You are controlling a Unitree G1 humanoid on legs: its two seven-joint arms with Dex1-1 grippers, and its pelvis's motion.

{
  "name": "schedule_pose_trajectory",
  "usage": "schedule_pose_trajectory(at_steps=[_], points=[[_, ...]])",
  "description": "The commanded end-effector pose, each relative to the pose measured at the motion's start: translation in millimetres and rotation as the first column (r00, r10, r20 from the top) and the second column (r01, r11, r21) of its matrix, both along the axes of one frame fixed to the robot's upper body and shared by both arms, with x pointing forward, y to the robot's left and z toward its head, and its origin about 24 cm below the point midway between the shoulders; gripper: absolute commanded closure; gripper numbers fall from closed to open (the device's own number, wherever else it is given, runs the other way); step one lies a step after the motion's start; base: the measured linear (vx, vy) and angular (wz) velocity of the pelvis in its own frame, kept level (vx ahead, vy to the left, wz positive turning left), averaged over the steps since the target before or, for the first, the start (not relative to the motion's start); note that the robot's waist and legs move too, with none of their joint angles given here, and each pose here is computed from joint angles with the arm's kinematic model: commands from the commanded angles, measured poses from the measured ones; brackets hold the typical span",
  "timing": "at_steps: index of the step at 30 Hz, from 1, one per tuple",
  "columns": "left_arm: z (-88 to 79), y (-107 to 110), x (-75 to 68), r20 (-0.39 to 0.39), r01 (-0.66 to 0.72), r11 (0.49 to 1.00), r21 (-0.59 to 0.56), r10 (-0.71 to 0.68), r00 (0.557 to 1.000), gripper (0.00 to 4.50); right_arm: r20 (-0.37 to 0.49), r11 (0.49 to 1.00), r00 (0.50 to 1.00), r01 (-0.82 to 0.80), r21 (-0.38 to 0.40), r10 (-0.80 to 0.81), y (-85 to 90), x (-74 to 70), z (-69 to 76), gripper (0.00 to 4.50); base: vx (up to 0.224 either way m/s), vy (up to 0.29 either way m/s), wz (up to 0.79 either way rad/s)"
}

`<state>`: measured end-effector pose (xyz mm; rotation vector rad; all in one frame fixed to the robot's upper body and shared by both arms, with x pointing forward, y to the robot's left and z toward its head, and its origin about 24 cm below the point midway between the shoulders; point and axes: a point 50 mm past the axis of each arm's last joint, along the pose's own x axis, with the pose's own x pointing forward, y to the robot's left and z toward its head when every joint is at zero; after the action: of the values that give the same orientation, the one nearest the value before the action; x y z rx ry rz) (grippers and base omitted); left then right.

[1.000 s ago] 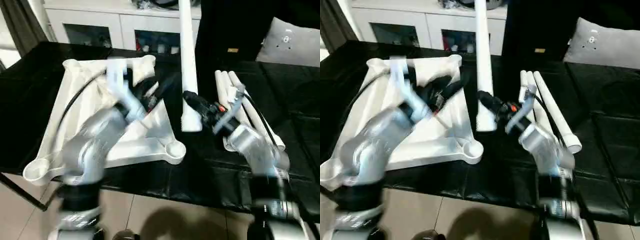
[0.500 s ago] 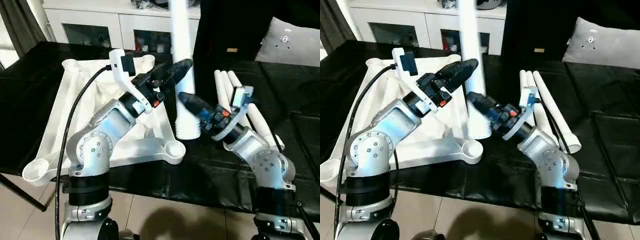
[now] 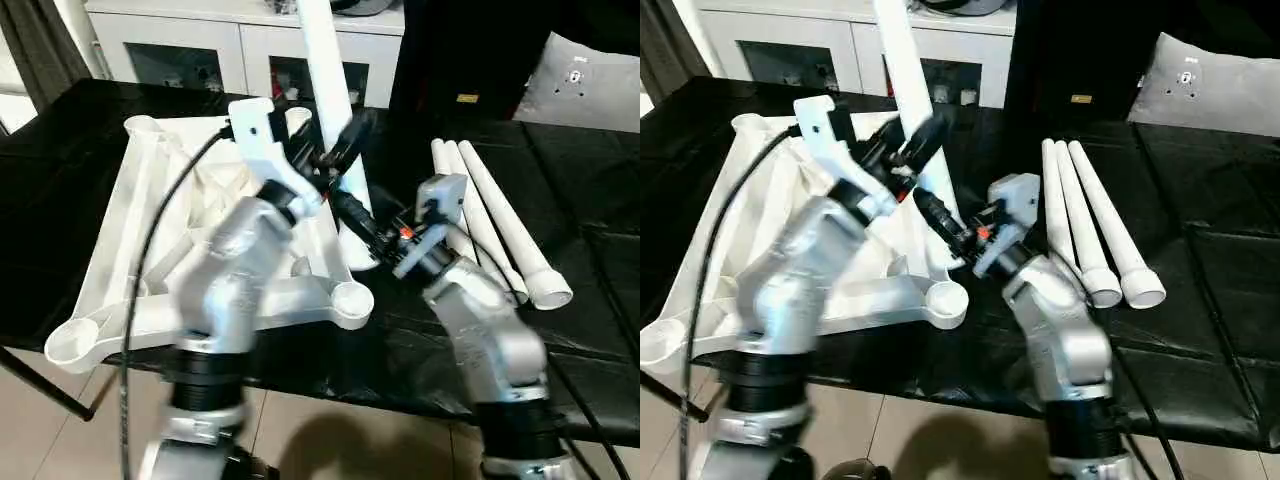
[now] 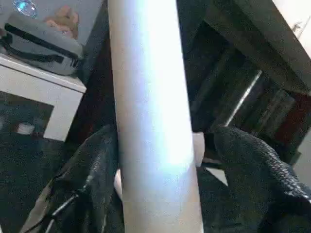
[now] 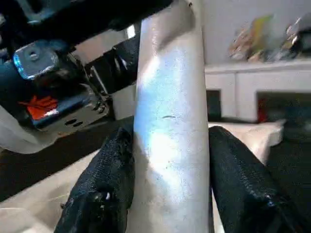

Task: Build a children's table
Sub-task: Pick table leg

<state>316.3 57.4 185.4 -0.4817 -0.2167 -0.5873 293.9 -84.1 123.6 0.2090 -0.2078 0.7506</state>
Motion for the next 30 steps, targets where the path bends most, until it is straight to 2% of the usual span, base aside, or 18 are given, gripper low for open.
schedule_pose_trajectory(at_steps=[1, 2, 3, 6, 8, 13, 24, 26, 29, 30], points=[[-1.6, -5.1, 0.8, -0.002, -0.032, 0.999, 0.003, 0.032, 0.999, 1.50, 0.035, 0.999, 0.999, 0.034, -0.016, -0.034, 3.6, -0.6, -0.3, 2.62, 0.000, 0.000, 0.00], [-2.0, -7.2, 0.8, 0.001, -0.041, 0.999, 0.003, 0.041, 0.999, 1.50, 0.043, 0.999, 0.998, 0.048, -0.022, -0.047, 4.9, -0.5, -1.2, 2.62, 0.000, 0.000, 0.00], [-2.2, -10.1, 0.3, 0.004, -0.043, 0.999, 0.004, 0.043, 0.999, 1.83, 0.061, 0.998, 0.996, 0.064, -0.029, -0.062, 6.1, 0.1, -1.9, 2.62, 0.000, 0.000, 0.00], [-3.7, -14.9, -1.4, 0.007, -0.028, 0.999, 0.018, 0.028, 1.000, 1.89, 0.075, 0.997, 0.995, 0.073, -0.030, -0.070, 10.1, 1.5, -2.8, 2.62, 0.000, 0.000, 0.00], [-4.4, -16.1, -1.7, 0.008, -0.028, 0.999, 0.026, 0.028, 1.000, 2.25, 0.085, 0.996, 0.993, 0.082, -0.033, -0.079, 10.9, 2.3, -2.8, 2.62, 0.000, 0.000, 0.00], [-4.8, -15.7, -0.8, 0.014, -0.044, 0.999, 0.031, 0.043, 0.999, 2.57, 0.096, 0.996, 0.992, 0.086, -0.038, -0.082, 12.7, 3.0, -4.3, 2.62, 0.000, 0.000, 0.00], [-7.1, -14.8, 0.6, 0.013, -0.053, 0.998, 0.042, 0.053, 0.999, 2.63, 0.105, 0.992, 0.989, 0.110, -0.067, -0.103, 13.9, 4.6, -8.4, 2.62, 0.000, 0.000, 0.00], [-7.2, -13.8, 1.3, 0.014, -0.059, 0.997, 0.046, 0.058, 0.998, 2.63, 0.102, 0.992, 0.990, 0.105, -0.069, -0.098, 13.8, 4.9, -9.0, 2.06, 0.000, 0.000, 0.00], [-6.3, -6.1, 6.1, 0.013, -0.081, 0.996, 0.048, 0.080, 0.997, 2.64, 0.097, 0.995, 0.993, 0.071, -0.072, -0.064, 12.0, 3.2, -8.6, 1.90, 0.000, 0.000, 0.00], [-5.8, -3.2, 7.6, 0.013, -0.086, 0.995, 0.045, 0.086, 0.996, 2.64, 0.101, 0.993, 0.993, 0.072, -0.099, -0.062, 10.8, 2.9, -9.8, 1.61, 0.000, 0.000, 0.00]])
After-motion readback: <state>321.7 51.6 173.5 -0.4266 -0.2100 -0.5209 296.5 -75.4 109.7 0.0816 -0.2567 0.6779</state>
